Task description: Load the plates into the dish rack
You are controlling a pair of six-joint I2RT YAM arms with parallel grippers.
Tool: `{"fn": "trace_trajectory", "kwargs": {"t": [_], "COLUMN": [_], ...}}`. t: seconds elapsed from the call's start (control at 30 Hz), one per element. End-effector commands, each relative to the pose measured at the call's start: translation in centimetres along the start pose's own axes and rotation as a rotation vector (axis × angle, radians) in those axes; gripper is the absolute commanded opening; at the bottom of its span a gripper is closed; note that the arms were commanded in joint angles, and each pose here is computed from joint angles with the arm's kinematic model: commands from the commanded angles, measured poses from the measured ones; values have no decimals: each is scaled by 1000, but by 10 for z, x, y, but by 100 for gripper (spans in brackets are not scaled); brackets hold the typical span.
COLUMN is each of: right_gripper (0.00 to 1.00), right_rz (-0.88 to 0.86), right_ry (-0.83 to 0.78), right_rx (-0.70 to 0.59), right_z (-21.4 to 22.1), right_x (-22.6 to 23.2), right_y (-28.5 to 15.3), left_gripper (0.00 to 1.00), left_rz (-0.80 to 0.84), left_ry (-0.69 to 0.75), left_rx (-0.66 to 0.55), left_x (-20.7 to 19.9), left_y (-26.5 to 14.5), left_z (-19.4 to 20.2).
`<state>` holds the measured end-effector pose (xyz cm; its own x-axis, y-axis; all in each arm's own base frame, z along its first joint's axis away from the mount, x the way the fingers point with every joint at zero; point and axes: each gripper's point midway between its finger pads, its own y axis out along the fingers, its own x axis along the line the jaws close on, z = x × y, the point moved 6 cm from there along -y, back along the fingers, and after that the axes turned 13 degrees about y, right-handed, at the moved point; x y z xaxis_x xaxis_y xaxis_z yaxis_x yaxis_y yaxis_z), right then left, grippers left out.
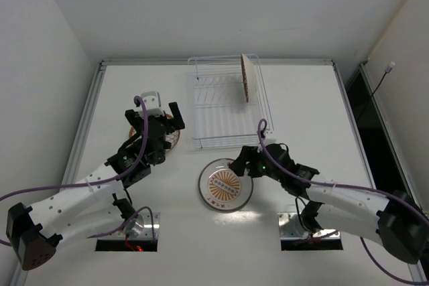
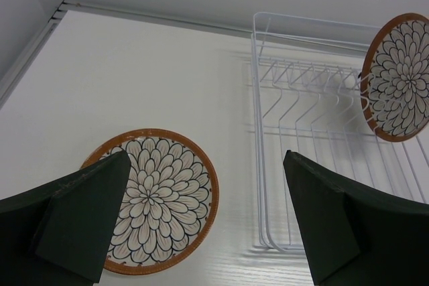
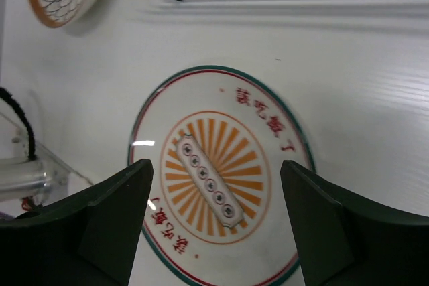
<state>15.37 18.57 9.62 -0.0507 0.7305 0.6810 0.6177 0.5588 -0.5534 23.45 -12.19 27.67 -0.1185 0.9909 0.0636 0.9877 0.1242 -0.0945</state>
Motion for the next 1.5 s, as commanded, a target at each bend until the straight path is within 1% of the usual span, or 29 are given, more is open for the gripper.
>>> {"fn": "trace_trajectory", "kwargs": {"t": [0.0, 0.07, 0.1, 0.13, 0.17, 0.2, 0.23, 0.27, 0.3, 0.33, 0.37, 0.43, 0.47, 0.5, 0.63, 0.77, 0.83, 0.9, 0.93, 1.0, 1.03, 1.07, 1.1, 1.2, 1.23, 1.27, 1.3, 1.37, 1.47], "right_gripper": [74, 74, 72, 72, 71, 71, 71, 71, 71, 71, 71, 71, 71, 73, 73, 73, 73, 73, 73, 73, 73, 73, 73, 73, 73, 73, 73, 74, 74], "right_rz": [-203, -215, -256, -231, -201, -196, -172, -148, -128, -53, -58, -56, -71, -74, -154, -200, -239, -229, -218, -208, -161, -150, -179, -63, -79, -76, -40, -40, 32], "right_ry": [6, 19, 10, 10, -1, -20, -41, -48, -74, -109, -112, -121, -114, -71, 30, 48, 29, 10, 3, -6, -20, -20, 5, 7, 32, 50, 45, 75, 66], "right_rx": [-68, -80, -68, -103, -101, -78, -87, -146, -134, -141, -149, -141, -137, -137, -82, -30, 6, 9, -12, -65, -67, -82, -121, -122, -141, -138, -125, -124, -118], "right_z": [-16, -10, -2, -1, 6, 21, 28, 21, 37, 50, 50, 61, 63, 61, 55, 58, 62, 58, 52, 43, 43, 38, 28, 37, 28, 28, 33, 31, 37], "right_x": [62, 76, 99, 108, 115, 143, 154, 182, 194, 189, 210, 214, 215, 210, 192, 189, 195, 193, 194, 199, 184, 179, 185, 131, 127, 118, 95, 81, 39], "right_y": [3, 15, 16, 23, 29, 39, 46, 50, 53, 72, 75, 90, 91, 98, 119, 135, 135, 133, 129, 105, 98, 89, 67, 39, 20, 11, 6, -13, -24], "left_gripper": [100, 100, 100, 100, 100, 100, 100, 100, 100, 100, 100, 100, 100, 100, 100, 100, 100, 100, 100, 100, 100, 100, 100, 100, 100, 100, 100, 100, 100], "left_rz": [-16, -25, -39, -39, -49, -49, -58, -68, -68, -80, -89, -98, -110, -110, -136, -154, -155, -155, -155, -155, -155, -154, -154, -135, -124, -124, -115, -115, -105], "left_ry": [-63, -63, -63, -63, -78, -78, -79, -71, -68, -68, -76, -76, -76, -86, -114, -130, -144, -135, -126, -106, -106, -115, -115, -115, -122, -122, -114, -105, -103], "left_rx": [-43, -44, -44, -44, -55, -55, -56, -51, -55, -56, -61, -73, -73, -86, -116, -136, -151, -145, -139, -119, -119, -120, -120, -122, -128, -128, -123, -123, -123], "left_x": [5, 6, 9, 9, 11, 11, 13, 14, 15, 17, 18, 23, 24, 27, 38, 47, 49, 47, 47, 43, 43, 43, 43, 42, 41, 41, 41, 41, 38], "left_y": [-1, -1, -2, -2, -3, -3, -3, -2, -4, -3, -3, -6, -6, -8, -14, -19, -20, -19, -19, -16, -16, -16, -16, -17, -18, -18, -18, -18, -17], "left_z": [-15, -15, -13, -13, -17, -17, -17, -13, -15, -15, -16, -20, -20, -24, -31, -33, -35, -34, -32, -28, -28, -28, -28, -29, -33, -33, -32, -32, -33]}}
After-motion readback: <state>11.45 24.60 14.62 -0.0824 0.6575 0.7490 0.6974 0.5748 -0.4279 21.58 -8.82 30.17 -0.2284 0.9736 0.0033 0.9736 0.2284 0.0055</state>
